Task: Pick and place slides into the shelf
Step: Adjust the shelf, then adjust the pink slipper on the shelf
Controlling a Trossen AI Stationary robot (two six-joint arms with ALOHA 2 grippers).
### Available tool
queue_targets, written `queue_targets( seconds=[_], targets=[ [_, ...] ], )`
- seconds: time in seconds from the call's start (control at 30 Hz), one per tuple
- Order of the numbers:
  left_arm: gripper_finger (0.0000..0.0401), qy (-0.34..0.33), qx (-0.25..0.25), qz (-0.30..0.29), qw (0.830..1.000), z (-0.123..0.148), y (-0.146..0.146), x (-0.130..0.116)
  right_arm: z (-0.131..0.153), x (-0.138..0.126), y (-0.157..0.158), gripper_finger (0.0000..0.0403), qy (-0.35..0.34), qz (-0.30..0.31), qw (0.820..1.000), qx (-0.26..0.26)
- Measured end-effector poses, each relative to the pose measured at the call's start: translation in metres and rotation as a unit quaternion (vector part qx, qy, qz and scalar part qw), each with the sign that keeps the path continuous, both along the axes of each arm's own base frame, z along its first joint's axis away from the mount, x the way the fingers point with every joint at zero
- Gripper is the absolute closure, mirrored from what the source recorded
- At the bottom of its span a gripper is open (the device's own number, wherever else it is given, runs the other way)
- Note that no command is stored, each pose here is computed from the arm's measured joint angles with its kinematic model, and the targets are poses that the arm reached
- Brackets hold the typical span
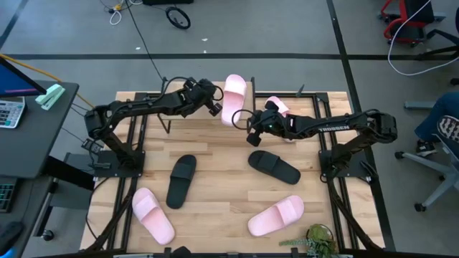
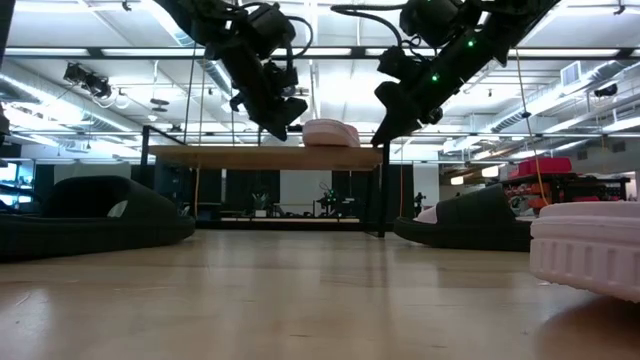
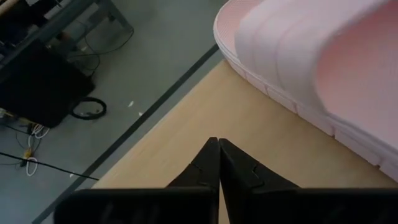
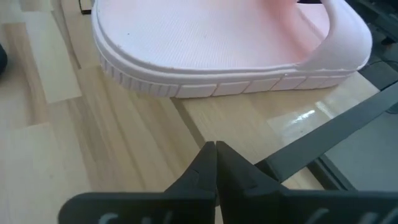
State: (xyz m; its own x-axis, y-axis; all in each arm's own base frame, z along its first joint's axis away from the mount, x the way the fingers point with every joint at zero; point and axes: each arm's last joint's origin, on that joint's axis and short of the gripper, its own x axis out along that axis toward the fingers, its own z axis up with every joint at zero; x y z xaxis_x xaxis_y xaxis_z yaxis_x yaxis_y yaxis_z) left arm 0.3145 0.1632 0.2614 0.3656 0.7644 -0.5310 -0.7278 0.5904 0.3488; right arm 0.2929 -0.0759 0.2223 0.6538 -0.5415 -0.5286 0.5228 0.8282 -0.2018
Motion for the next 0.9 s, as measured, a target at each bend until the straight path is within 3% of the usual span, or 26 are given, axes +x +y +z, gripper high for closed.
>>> queue_targets(
  seconds=[0.17,0.33,0.5,0.63,0.73,0.9],
  targets=[
    [0.0393,0.003,0.002,-0.004,1.0,0.0,-0.001,0.001,0.005,-0.001,0.006,0.0397,-0.004,0.008,1.0,-0.009],
    [0.0393,0.018,0.02,-0.023,0.999,0.002,-0.001,0.002,0.024,-0.006,0.027,0.0398,-0.016,0.063,0.997,-0.047],
    [0.0397,0.015,0.013,-0.011,1.0,0.002,0.013,-0.005,0.046,-0.017,0.04,0.04,-0.056,0.066,0.994,-0.059],
    [0.0397,-0.058,-0.065,-0.082,0.993,0.002,0.033,-0.012,0.054,-0.022,0.045,0.0396,-0.076,0.054,0.994,-0.061],
    [0.0398,-0.12,-0.07,-0.072,0.988,0.008,0.047,-0.016,0.054,-0.022,0.046,0.0396,-0.074,0.053,0.994,-0.062],
    [0.0398,-0.144,-0.087,-0.078,0.983,0.009,0.062,-0.026,0.05,-0.022,0.043,0.0397,-0.052,0.055,0.995,-0.071]
  ],
)
